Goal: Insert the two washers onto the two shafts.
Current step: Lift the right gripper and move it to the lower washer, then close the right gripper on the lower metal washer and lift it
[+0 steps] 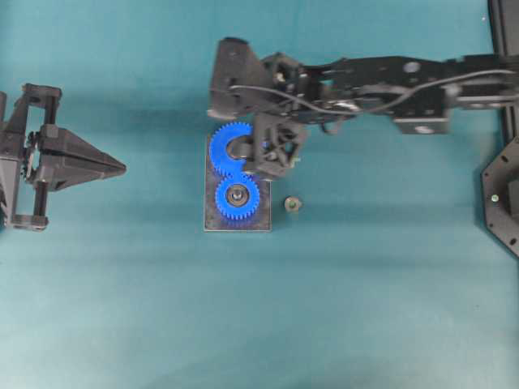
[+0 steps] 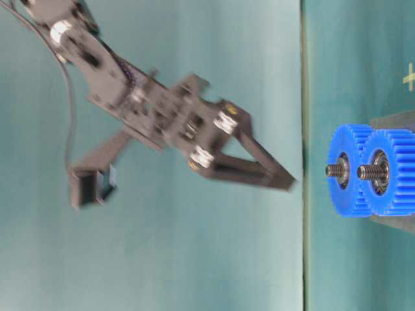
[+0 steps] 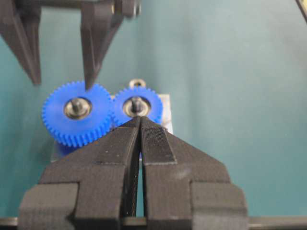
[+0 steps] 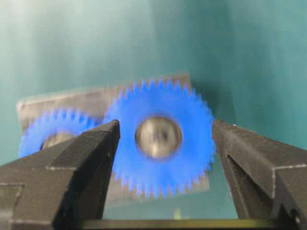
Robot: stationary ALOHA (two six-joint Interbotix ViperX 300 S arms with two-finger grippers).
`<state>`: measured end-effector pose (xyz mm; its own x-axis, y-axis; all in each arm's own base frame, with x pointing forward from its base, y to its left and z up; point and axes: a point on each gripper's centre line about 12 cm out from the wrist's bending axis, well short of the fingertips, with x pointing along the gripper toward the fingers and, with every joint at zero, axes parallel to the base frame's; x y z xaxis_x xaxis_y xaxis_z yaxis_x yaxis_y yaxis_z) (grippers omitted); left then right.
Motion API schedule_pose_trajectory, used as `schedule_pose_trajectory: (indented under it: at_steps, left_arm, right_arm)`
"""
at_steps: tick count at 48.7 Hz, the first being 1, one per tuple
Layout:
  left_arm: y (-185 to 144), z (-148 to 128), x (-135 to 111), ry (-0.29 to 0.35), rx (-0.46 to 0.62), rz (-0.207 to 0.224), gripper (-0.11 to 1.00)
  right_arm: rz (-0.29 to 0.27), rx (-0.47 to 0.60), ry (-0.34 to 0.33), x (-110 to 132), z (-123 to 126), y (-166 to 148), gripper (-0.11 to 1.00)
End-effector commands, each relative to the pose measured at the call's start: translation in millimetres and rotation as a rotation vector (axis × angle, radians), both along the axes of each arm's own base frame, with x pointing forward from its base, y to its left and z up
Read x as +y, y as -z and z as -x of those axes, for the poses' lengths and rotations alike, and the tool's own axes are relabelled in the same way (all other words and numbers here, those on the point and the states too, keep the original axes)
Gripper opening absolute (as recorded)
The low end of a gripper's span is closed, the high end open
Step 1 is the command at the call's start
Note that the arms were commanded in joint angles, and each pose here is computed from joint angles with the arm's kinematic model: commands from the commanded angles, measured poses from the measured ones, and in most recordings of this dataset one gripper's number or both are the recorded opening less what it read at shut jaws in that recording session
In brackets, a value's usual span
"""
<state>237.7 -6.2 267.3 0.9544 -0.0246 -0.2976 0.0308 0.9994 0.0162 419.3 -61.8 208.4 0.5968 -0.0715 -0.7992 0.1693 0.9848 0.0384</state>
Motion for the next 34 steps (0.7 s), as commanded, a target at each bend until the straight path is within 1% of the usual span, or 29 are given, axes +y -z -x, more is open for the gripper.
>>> schedule_pose_trajectory:
  at_steps: [1,5,8,11,18,25,34]
  left_arm:
    - [-4.5,-1.0,0.0,-0.002,-0.018,0.006,0.01]
    - [-4.0,-0.2,-0.4,-0.001,-0.018,0.011,0.01]
    - [-2.8,0.2,-0.4,-0.002,-0.015,0.014,0.01]
    - [-2.8,0.2,-0.4,-0.002,-0.015,0.014,0.01]
    - [-2.5,0.2,-0.4,-0.002,-0.017,0.012,0.01]
    - [-3.3,0.0,0.0,-0.003,-0.020,0.012,0.01]
    - [-5.1,-0.5,-0.4,-0.002,-0.024,0.012,0.01]
  right_arm:
    - [0.012,-0.042,-0.024,9.5,16.5,-23.5,0.81]
    - [0.008,-0.039,-0.042,20.2,33.3,-24.4,0.81]
    - [0.007,-0.030,-0.058,28.0,46.3,-16.9,0.80]
    - [0.007,-0.022,-0.077,35.6,57.7,-4.9,0.80]
    - [0.003,-0.003,-0.117,54.0,79.7,34.3,0.80]
    - [-0.002,0.013,-0.141,65.1,85.5,64.9,0.79]
    - [-0.002,0.062,-0.154,69.1,77.3,94.1,0.79]
